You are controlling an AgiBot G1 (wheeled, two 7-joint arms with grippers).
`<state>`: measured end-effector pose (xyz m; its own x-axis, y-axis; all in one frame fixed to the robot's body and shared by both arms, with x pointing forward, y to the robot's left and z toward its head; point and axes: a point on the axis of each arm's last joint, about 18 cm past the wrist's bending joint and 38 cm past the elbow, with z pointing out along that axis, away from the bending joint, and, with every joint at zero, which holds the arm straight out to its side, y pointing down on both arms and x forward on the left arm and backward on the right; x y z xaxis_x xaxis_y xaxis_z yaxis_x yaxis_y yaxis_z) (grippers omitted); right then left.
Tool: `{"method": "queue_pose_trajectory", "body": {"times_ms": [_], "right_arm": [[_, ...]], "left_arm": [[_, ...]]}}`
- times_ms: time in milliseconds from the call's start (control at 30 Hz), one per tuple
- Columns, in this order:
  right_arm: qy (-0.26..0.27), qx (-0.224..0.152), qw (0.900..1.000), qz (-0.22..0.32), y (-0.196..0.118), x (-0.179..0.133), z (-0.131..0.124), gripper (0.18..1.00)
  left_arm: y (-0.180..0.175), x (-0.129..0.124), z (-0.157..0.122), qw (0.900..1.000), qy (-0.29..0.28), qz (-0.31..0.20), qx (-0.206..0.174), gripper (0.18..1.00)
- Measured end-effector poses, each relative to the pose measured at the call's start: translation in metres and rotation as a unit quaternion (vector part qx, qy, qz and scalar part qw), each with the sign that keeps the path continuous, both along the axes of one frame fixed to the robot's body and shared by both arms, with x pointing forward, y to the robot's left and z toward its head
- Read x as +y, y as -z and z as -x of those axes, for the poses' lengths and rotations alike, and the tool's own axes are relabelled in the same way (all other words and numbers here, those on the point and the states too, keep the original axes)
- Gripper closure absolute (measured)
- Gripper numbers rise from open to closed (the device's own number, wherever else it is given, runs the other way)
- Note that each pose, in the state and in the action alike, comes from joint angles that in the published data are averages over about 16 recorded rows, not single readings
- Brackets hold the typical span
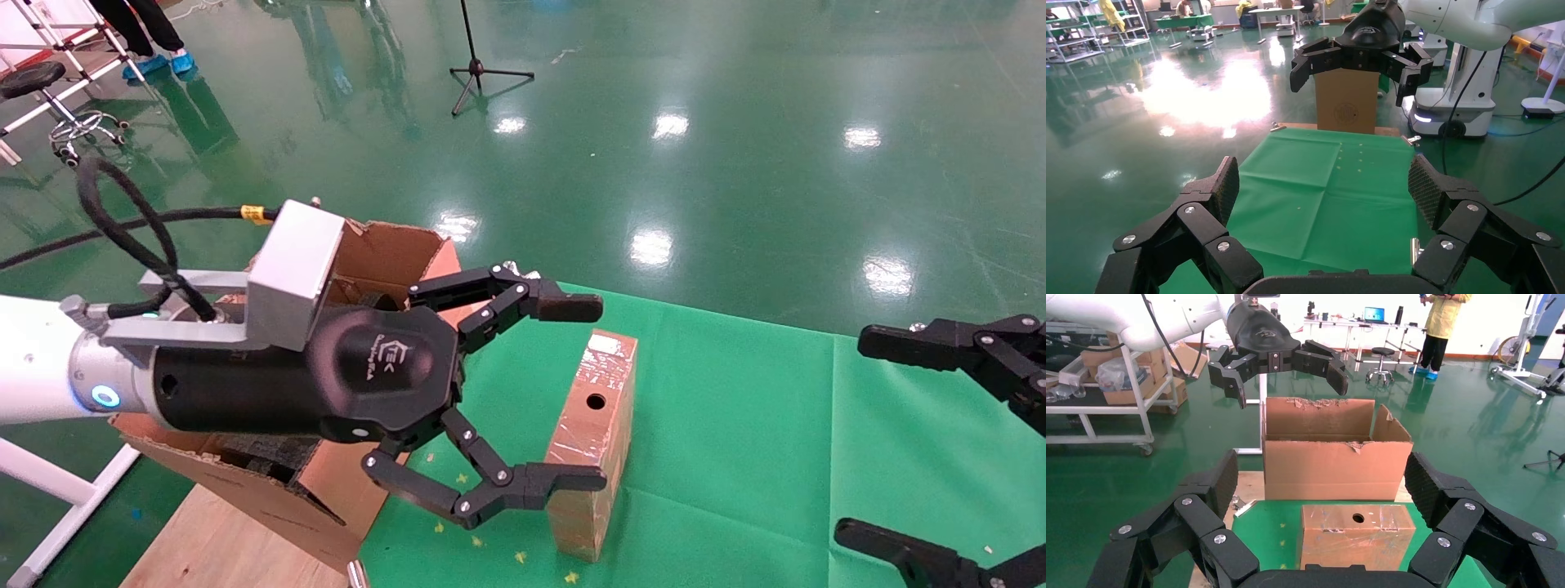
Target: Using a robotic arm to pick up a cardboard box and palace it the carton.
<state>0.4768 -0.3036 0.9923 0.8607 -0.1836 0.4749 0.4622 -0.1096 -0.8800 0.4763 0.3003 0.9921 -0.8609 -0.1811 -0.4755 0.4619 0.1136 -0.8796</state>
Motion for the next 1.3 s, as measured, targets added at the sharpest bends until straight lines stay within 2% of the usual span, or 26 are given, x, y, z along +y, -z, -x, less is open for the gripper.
{"method": "queue_pose_trajectory", "body": {"times_ms": [633,900,1300], "right_arm": [[0.000,0.000,1.000,0.000,0.000,0.000,0.000,0.178],[0.000,0.000,1.000,0.000,0.000,0.000,0.000,0.178],[0.000,0.000,1.000,0.000,0.000,0.000,0.000,0.219]], "left_arm": [[0.000,0.000,0.000,1.0000,-0.002,-0.006,-0.004,0.184],[0.004,0.000,-0.006,0.9988,-0.029,-0.040,-0.003,0.184],[0.012,0.000,-0.023,0.9912,-0.086,-0.098,0.023,0.184]]}}
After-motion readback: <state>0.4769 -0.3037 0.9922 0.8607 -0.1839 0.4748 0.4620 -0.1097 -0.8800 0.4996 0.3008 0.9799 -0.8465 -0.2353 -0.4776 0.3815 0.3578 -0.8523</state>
